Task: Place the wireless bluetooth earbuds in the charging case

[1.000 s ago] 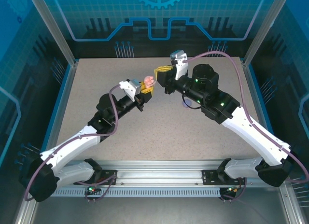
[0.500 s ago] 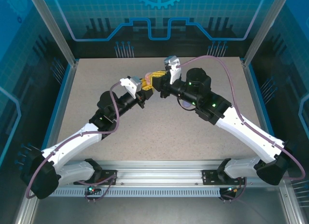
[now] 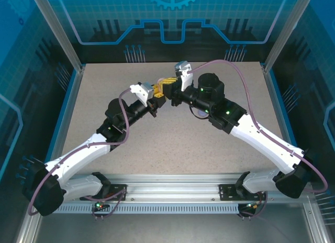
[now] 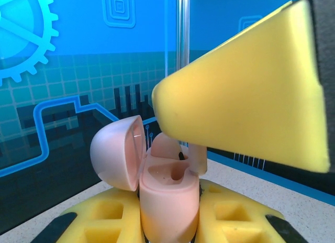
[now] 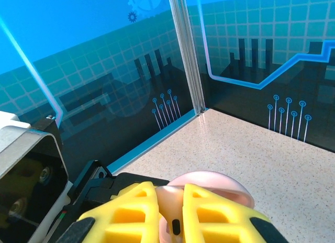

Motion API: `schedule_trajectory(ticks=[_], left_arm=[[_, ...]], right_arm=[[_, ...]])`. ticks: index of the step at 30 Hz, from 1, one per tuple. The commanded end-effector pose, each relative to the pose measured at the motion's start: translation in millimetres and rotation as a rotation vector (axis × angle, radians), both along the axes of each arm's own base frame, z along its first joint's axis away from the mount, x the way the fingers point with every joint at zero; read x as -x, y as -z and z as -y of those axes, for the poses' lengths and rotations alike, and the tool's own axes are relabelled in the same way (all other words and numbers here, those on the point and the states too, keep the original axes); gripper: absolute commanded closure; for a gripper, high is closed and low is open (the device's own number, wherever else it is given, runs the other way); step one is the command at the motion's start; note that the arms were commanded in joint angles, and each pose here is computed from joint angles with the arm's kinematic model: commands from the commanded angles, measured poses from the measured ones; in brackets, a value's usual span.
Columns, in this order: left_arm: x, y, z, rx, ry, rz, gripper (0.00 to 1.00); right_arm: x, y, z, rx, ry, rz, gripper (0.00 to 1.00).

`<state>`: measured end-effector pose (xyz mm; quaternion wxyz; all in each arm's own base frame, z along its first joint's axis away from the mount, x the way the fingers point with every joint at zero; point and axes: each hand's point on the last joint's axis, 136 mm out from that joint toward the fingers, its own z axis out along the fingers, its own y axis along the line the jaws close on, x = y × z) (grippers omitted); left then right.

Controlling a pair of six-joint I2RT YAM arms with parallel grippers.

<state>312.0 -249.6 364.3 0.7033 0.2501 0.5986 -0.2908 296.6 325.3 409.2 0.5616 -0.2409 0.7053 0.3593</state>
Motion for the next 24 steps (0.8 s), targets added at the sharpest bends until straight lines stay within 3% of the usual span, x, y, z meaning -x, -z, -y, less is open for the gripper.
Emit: schedule_trajectory(ticks=[1, 20, 24], left_arm=[[7, -30, 1, 0.023, 0.008, 0.085, 1.00], [8, -32, 0, 0.021, 0.009, 0.093, 1.00], [7, -32, 1, 0.017, 0.007, 0.091, 1.00]], right_arm=[[-8, -3, 1, -0.028, 0.014, 0.004, 0.88], [-16, 17, 1, 0.014, 0.011, -0.037, 0.89], [-11, 19, 2, 0.015, -0.001, -0.040, 0.85]])
